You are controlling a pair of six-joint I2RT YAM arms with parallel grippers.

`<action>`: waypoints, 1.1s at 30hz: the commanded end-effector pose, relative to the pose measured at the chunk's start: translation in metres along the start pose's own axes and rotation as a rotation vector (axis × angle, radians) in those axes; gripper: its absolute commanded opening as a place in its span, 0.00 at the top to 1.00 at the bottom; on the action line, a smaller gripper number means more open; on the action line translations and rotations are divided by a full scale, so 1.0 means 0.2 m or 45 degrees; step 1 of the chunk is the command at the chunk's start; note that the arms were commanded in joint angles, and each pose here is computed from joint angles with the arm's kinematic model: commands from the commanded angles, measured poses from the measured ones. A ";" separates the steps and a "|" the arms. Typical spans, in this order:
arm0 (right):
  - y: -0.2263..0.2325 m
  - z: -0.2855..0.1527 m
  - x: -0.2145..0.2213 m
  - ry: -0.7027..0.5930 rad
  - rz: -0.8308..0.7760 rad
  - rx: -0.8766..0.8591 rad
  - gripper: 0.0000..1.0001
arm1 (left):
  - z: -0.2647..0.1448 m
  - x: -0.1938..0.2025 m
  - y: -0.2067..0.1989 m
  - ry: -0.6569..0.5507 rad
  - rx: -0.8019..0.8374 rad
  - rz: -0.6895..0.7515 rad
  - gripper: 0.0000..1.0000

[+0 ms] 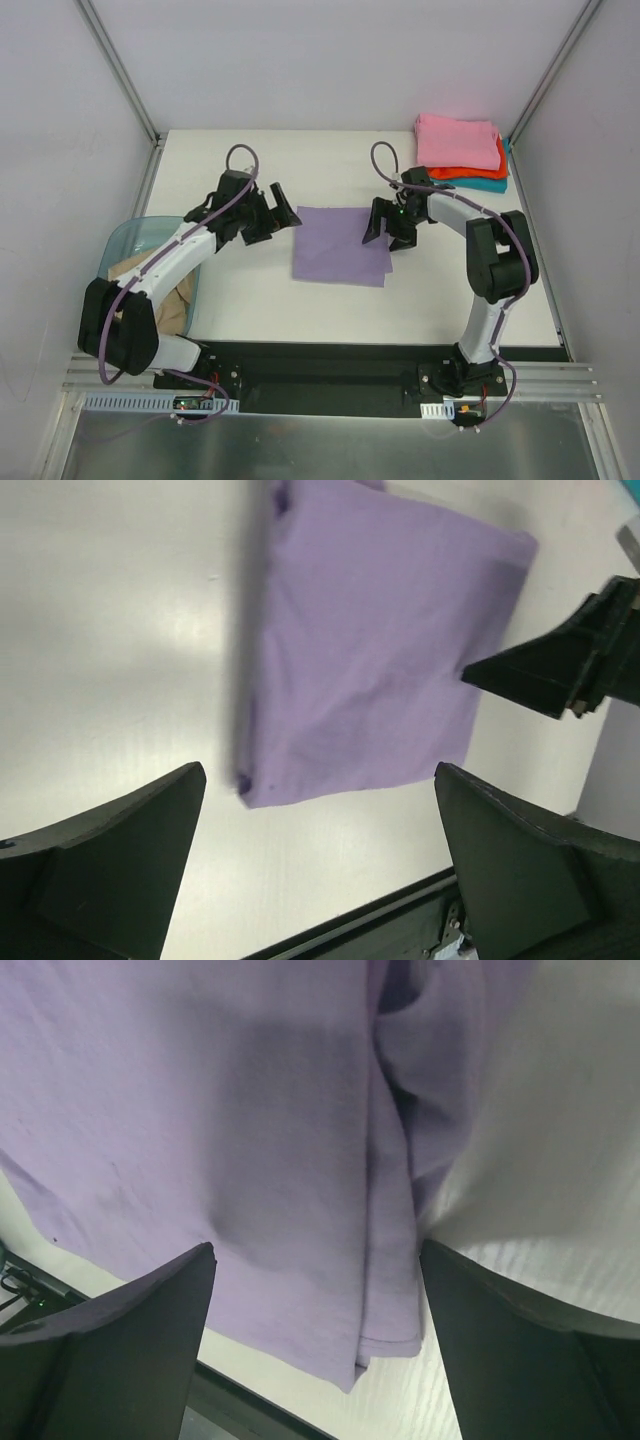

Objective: Fold and stack the t-shirts
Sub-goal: Put the neatly folded tshirt into the corner of the board with the right arm

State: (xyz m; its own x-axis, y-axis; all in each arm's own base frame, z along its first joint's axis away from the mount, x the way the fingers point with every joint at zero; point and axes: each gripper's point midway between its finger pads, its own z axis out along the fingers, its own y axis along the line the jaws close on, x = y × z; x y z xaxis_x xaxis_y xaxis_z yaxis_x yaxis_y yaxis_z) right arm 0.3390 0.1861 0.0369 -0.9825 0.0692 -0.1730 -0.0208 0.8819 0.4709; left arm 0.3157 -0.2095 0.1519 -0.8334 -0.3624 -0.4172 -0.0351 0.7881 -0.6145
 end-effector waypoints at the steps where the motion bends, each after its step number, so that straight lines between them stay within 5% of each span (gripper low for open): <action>1: 0.03 0.08 -0.01 0.029 -0.009 -0.001 0.16 | -0.12 -0.01 0.20 -0.083 -0.148 -0.035 0.01; 18: -0.02 0.18 -0.21 -0.051 -0.176 0.196 0.97 | -0.27 -0.01 0.38 -0.170 -0.324 -0.072 0.01; 33: -0.16 -0.31 -1.00 -0.494 -0.588 0.876 0.99 | -0.38 -0.07 0.51 -0.278 -0.484 -0.090 0.01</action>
State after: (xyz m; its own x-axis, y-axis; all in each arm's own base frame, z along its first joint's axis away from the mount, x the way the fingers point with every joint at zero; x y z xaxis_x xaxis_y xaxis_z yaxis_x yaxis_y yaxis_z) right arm 0.4883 0.1595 0.0759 -0.8258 -0.2183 -0.5199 -0.2141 0.9744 -0.0690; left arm 0.2837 -0.1040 0.1436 -0.7105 -0.4892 -0.5059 -0.2878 0.8580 -0.4254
